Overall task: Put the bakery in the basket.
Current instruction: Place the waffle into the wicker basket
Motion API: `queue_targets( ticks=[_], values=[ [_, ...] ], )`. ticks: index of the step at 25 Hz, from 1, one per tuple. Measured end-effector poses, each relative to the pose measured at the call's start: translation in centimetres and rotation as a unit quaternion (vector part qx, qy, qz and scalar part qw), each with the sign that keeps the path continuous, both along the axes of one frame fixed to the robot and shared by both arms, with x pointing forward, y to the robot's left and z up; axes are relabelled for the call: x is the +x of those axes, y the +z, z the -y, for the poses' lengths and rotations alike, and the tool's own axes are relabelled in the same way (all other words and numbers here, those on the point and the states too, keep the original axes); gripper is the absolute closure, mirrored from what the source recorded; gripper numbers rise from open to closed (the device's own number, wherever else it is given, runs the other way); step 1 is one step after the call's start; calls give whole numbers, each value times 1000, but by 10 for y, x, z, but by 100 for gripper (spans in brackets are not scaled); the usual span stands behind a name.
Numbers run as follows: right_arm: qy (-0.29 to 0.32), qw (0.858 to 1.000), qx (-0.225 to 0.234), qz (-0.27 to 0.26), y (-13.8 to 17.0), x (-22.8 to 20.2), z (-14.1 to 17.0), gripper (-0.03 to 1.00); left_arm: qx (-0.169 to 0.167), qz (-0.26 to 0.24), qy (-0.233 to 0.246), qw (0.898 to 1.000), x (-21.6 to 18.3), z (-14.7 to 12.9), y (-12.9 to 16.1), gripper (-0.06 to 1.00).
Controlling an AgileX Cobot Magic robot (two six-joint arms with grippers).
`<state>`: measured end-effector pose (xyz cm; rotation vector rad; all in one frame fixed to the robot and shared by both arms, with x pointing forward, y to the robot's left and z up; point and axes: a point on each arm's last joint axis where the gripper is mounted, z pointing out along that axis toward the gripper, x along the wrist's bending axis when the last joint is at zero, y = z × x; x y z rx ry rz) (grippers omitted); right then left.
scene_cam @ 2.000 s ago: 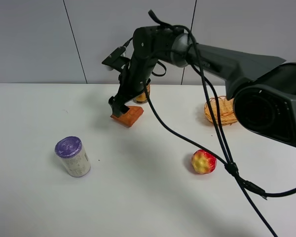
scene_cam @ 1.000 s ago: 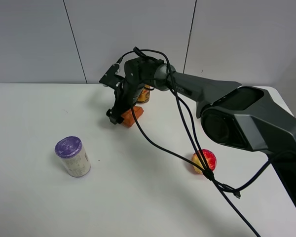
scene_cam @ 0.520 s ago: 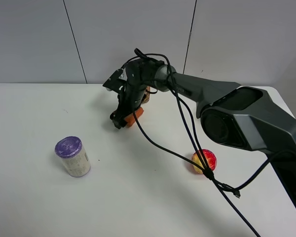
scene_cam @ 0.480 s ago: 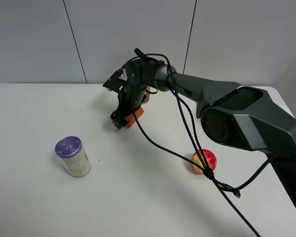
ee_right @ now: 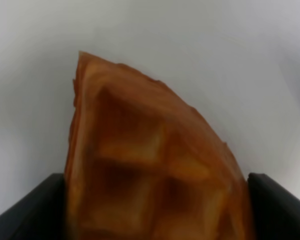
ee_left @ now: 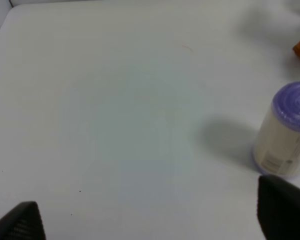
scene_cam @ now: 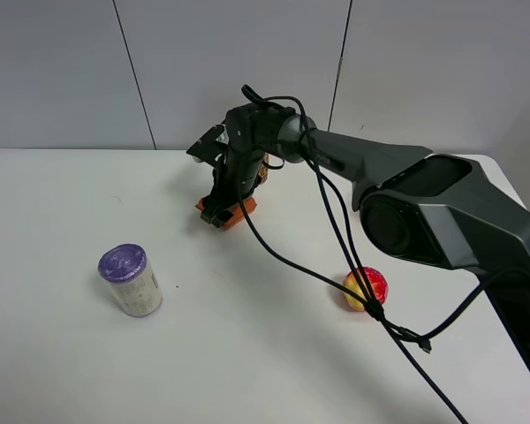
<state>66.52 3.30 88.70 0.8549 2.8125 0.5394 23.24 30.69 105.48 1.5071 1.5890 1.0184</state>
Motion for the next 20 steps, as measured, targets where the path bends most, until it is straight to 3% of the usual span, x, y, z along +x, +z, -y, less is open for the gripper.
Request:
queue_targets(
  ticks=[4,13,16,20],
  values=[
    [-8,999,50,3,36,-4,-5,28,0,0,0,1000,0,0,0,10],
    [-50,979,165,111,186,-22,11,28,0,0,0,1000,0,0,0,10],
    [-78,973,162,144,228,-29,36,28,0,0,0,1000,0,0,0,10],
    [-107,975,114,156,256,-37,68,28,0,0,0,1000,0,0,0,10]
  ],
)
